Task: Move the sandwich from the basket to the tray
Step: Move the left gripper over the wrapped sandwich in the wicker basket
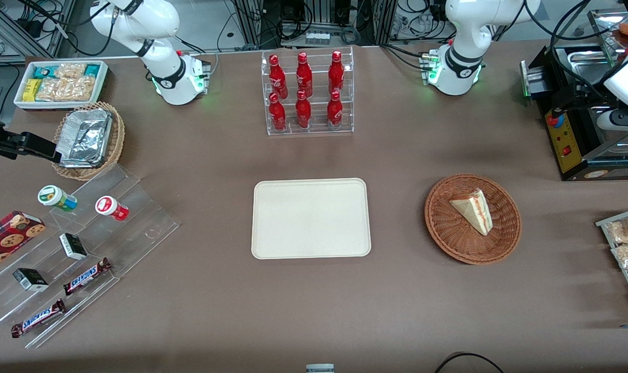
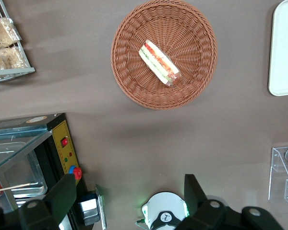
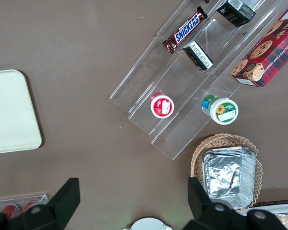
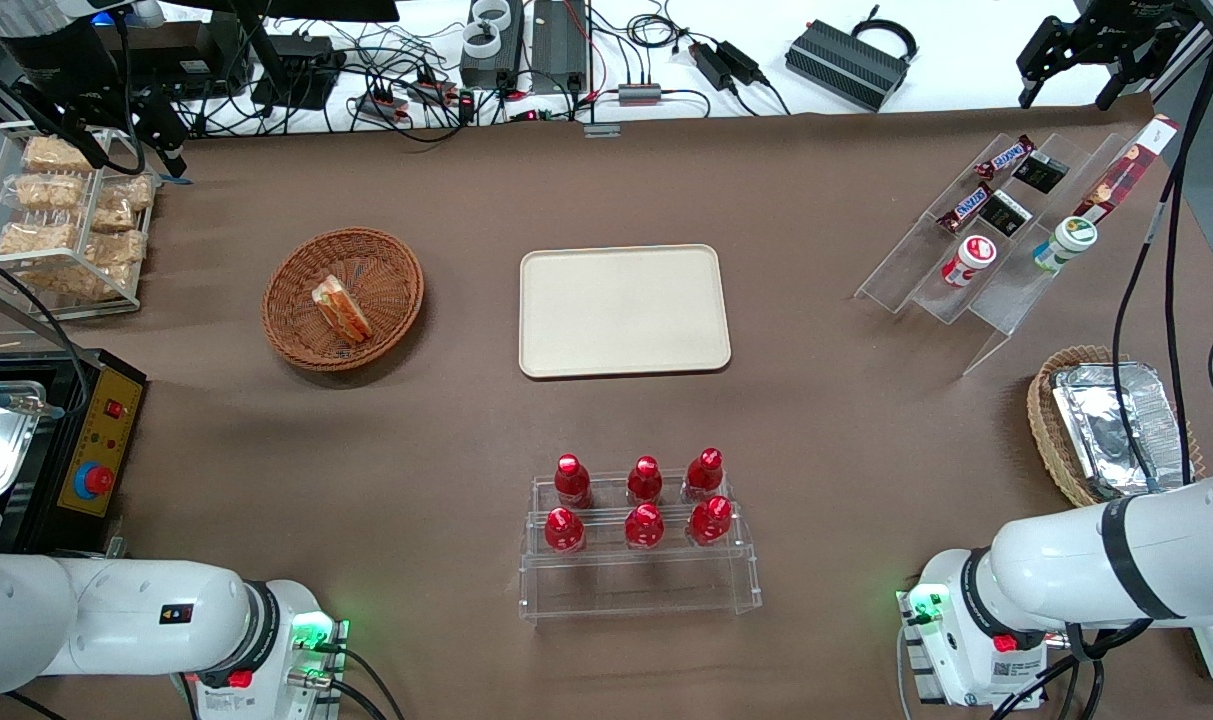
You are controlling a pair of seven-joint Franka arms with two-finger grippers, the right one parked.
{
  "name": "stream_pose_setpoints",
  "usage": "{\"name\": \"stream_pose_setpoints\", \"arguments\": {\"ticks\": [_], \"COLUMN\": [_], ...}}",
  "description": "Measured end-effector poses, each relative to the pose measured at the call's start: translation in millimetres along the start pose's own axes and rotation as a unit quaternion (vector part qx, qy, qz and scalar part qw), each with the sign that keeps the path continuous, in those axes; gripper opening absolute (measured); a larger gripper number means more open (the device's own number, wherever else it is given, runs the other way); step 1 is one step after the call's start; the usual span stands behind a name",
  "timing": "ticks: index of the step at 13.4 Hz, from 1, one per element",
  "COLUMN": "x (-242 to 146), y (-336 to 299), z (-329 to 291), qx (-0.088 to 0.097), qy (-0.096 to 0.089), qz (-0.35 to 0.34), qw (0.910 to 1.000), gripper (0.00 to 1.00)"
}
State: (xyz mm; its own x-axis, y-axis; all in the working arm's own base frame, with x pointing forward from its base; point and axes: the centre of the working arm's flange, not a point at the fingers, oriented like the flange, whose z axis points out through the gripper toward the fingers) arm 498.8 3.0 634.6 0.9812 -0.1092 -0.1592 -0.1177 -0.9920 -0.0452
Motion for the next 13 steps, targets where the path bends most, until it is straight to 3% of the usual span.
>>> {"name": "stream_pose_setpoints", "arguments": {"ticks": [7,9,13], "x": [7,23,48], "y": [-1,0,7], "z": [9,37,129], "qx": [0.000,0.001,-0.004], "qy": [-0.004,0.008,0.041], "qz": [-0.021,-0.065,-0.210], "qw": [0.9998,0.9978,0.9768], "gripper": [1.00,1.00,1.00]}}
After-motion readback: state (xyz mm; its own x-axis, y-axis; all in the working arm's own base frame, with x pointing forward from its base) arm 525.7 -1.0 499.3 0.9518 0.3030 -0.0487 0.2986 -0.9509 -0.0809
